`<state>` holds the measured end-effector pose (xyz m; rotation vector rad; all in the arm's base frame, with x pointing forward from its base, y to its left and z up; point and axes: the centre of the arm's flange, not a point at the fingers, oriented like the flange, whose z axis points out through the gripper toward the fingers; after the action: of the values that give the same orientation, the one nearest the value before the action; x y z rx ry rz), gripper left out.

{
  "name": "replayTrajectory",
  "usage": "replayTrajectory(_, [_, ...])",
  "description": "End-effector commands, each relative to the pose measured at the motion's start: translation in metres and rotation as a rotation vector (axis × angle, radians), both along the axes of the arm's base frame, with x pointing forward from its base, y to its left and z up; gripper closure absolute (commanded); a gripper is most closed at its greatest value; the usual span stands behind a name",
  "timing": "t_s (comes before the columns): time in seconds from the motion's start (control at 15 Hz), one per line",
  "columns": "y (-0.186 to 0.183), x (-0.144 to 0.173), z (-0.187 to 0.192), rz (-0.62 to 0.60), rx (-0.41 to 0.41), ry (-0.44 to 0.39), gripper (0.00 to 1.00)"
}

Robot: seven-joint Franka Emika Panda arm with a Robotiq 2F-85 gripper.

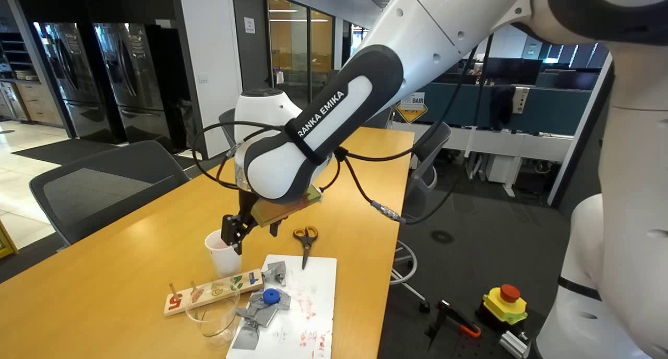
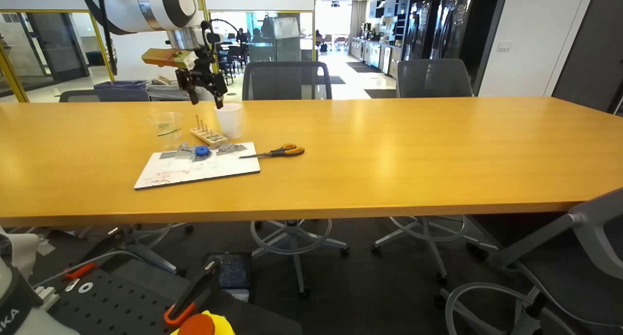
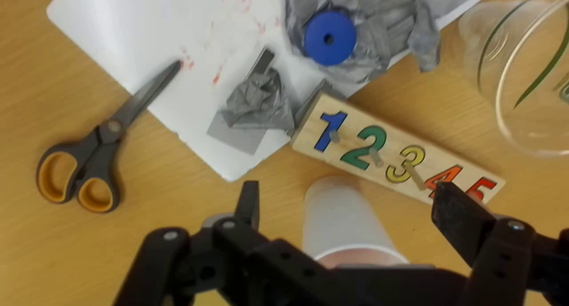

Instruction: Put the orange rings in the white cup, place the blue ring in the clear cup

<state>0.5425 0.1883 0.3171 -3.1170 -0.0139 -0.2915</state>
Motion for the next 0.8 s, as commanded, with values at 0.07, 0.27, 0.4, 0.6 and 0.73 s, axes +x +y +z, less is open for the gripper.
replayTrajectory(0.07, [-0.007,-0.037,-0.002,0.076,0.115,0.102,0.0])
replayTrajectory(0.27, [-0.006,-0.042,-0.018,0.079,0.174,0.161,0.0])
replayTrajectory(0.4, [-0.008,-0.041,-0.026,0.048,0.199,0.2,0.0])
replayTrajectory(0.6, [-0.012,-0.037,-0.037,-0.021,0.216,0.235,0.0])
replayTrajectory(0.73, [-0.015,-0.033,-0.045,-0.057,0.229,0.245,0.0])
